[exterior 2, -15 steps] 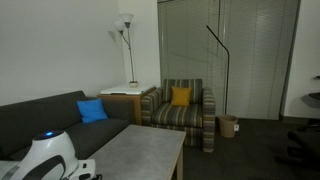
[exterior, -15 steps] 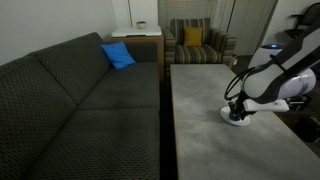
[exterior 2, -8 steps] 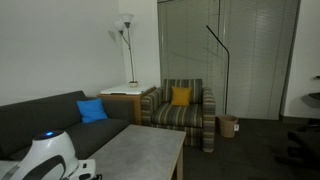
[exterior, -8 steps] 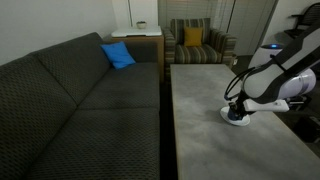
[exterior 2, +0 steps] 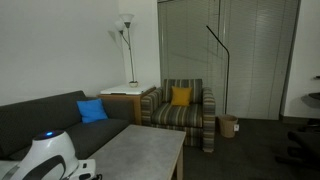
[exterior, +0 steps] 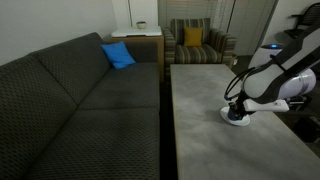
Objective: Remove the mug from the white plate and place on the table
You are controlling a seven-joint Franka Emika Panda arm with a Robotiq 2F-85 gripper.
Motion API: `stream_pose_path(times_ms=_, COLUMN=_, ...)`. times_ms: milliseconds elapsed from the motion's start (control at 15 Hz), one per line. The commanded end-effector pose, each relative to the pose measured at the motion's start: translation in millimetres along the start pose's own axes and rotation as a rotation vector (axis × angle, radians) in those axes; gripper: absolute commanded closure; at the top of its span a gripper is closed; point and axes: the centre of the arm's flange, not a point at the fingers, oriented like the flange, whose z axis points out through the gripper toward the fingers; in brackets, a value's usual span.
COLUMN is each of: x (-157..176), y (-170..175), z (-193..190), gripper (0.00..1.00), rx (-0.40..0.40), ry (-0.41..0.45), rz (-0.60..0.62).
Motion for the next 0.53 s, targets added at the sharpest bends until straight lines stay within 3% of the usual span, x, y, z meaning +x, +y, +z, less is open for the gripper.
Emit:
stream_pose_path(times_ms=0, x=0.2, y=4.1, z=-9.0, gripper=0.97, rx=-0.007, ry=0.033, rz=0.008)
stream_pose_path(times_ms=467, x=1.2, y=-11.3, z=-27.6, gripper=0.97, rx=0.033, ry=0.046, rz=-0.067)
